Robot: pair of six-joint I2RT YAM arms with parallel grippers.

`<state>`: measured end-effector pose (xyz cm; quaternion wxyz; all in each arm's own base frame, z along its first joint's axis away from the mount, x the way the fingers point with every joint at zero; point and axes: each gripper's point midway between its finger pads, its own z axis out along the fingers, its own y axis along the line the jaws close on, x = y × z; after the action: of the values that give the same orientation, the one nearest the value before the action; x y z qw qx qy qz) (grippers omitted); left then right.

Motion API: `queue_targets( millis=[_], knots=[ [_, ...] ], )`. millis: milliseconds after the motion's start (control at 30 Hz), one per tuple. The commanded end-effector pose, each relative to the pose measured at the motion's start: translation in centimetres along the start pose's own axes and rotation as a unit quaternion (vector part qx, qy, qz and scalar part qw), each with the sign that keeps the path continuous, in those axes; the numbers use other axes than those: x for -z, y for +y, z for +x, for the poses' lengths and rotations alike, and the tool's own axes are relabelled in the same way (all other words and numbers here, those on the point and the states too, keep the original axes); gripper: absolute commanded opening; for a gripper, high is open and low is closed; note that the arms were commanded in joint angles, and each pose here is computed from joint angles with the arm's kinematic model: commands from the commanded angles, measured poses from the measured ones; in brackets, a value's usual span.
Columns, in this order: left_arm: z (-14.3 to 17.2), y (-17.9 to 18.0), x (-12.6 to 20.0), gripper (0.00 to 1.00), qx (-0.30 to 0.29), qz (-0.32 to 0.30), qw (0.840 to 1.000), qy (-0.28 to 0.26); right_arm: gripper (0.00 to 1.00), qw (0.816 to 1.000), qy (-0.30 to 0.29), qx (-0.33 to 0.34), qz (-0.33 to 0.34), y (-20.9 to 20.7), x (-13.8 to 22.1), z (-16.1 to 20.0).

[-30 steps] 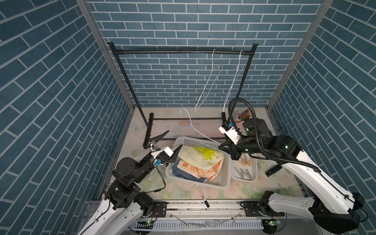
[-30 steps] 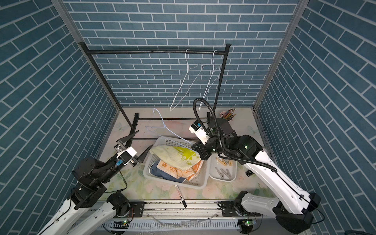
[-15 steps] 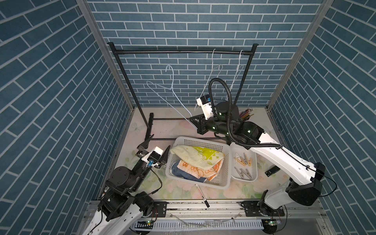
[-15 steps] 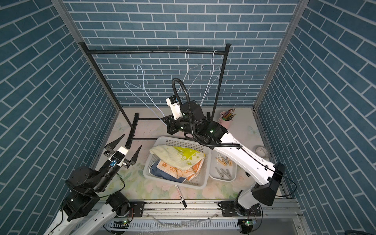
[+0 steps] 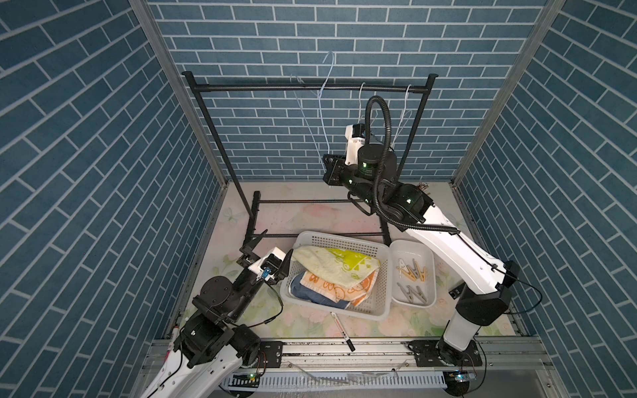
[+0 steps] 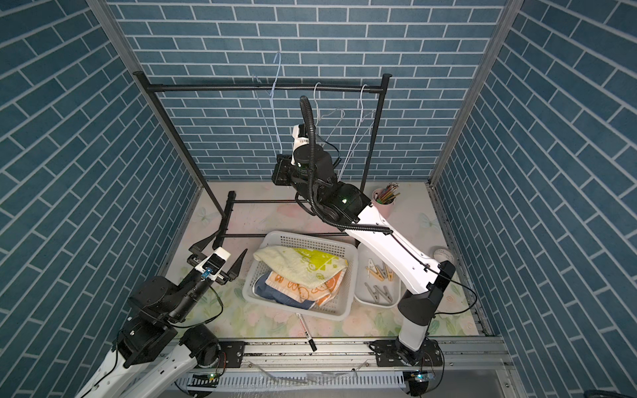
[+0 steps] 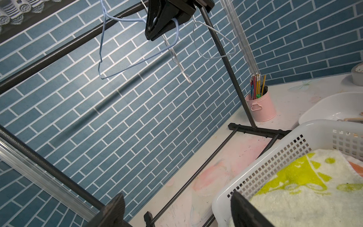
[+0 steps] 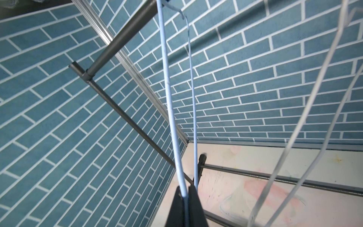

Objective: Remove the clothespins securing towels to the hanger
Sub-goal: Place the hanger on the clothesline.

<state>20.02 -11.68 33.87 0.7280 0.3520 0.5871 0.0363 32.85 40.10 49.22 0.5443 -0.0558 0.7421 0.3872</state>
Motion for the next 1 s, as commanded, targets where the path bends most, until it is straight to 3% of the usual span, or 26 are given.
queue_targets(
  millis=[0, 533, 567, 800, 967],
  knots=[
    [0.1, 0.0, -0.2, 0.85, -0.003, -0.003, 1.0, 0.0, 0.0, 1.0, 0.006, -0.013, 0.026, -0.7, -0.7, 0.3],
    [0.5, -0.2, -0.5, 0.86, -0.005, 0.0, 1.0, 0.007, 0.0, 0.998, 0.059, -0.007, 0.031, -1.5, -1.3, 3.3],
    [0.5, -0.3, -0.5, 0.86, -0.004, 0.0, 1.0, 0.007, 0.04, 0.998, 0.057, -0.006, 0.03, -1.5, -1.1, 3.2],
    [0.4, -0.2, -0.8, 0.86, -0.002, 0.0, 1.0, 0.006, 0.53, 0.999, 0.036, 0.01, 0.009, -0.9, 0.3, 2.0],
    [0.0, 0.3, -0.9, 0.86, 0.01, -0.01, 1.0, 0.002, 0.68, 0.999, 0.018, 0.025, -0.021, 0.0, 1.9, 0.6]
  ],
)
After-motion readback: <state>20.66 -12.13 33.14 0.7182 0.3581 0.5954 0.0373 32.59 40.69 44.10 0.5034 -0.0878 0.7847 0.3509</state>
